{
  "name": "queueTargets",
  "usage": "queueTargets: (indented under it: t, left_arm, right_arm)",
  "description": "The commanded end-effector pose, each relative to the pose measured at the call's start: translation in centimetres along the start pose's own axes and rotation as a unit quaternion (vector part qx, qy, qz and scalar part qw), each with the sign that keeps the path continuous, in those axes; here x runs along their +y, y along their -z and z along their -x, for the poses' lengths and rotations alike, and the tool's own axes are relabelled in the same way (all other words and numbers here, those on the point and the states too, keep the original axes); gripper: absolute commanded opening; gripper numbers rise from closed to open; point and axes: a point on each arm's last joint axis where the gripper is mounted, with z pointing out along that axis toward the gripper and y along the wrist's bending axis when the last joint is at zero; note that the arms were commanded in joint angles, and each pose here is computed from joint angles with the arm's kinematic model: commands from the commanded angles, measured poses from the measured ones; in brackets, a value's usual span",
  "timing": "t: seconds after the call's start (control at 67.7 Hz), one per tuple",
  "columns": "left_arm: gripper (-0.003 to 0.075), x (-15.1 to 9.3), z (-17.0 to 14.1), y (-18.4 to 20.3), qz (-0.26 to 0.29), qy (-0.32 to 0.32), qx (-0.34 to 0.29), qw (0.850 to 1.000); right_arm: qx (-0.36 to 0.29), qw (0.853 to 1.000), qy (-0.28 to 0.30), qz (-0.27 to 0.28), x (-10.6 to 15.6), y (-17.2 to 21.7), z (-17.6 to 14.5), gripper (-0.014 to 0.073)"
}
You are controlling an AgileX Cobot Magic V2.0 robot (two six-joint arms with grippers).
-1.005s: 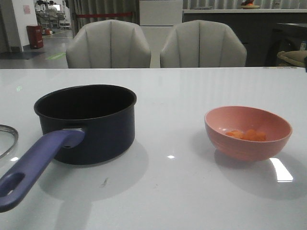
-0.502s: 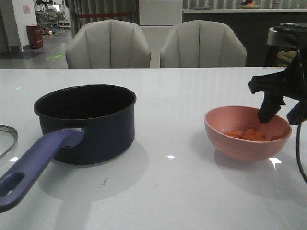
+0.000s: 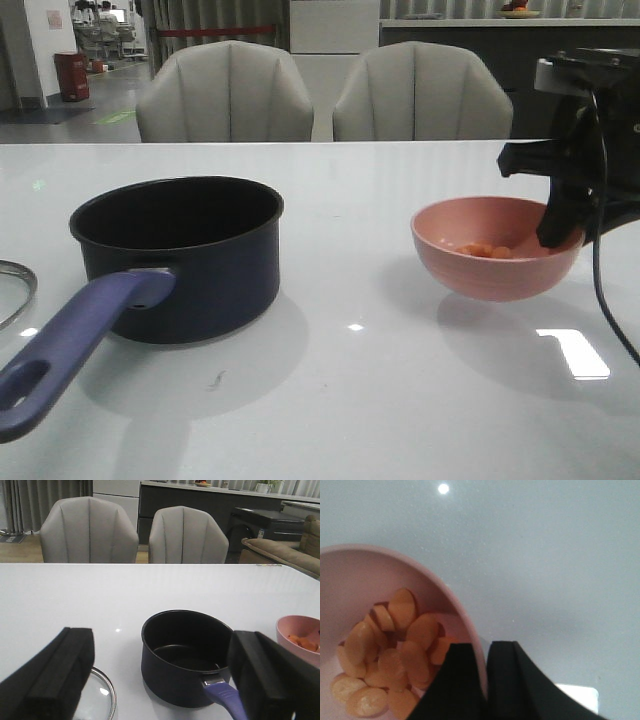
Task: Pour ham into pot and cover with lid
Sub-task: 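Lift the pink bowl and carry it over the saucepan, right gripper, then tilt the pink bowl to pour carrot slices into the saucepan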
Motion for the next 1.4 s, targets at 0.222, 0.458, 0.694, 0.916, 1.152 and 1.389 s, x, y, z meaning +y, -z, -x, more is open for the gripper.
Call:
queueTargets:
  t: [0.222, 0.458, 0.694, 0.916, 1.152, 1.389]
  left_arm:
    - [0.0582, -0.2, 1.3, 0.1, -0.009, 0.005, -0.041, 0.999]
    - [0.0582, -0.2, 1.3, 0.1, -0.009, 0.005, -0.041, 0.999]
    - [0.0582, -0.2, 1.3, 0.1, -0.009, 0.005, -0.041, 0.999]
    - [0.0582, -0.2, 1.3, 0.1, -0.009, 0.005, -0.041, 0.999]
    - [0.0582, -0.2, 1.3, 0.1, -0.009, 0.005, -0.041, 0.999]
    - [0.0582, -0.2, 1.3, 0.1, -0.009, 0.005, -0.041, 0.999]
  right_arm:
    - [-0.077, 0.989, 0.115, 0.061, 6.8, 7.0, 5.4, 0.0149]
    - [-0.131, 0.964, 0.188, 0.135, 15.6, 9.7, 5.7, 0.0149]
    - [-0.255, 0.927, 0.194, 0.193, 19.7, 9.7, 5.9, 0.0148]
    - [-0.389, 0.876, 0.178, 0.223, 20.1, 7.6, 3.7, 0.0148]
    - [-0.551, 0.783, 0.219, 0.188, 19.1, 6.0, 1.5, 0.0148]
    - [-0.598, 0.708, 0.363, 0.098, 21.2, 4.0, -0.2, 0.0148]
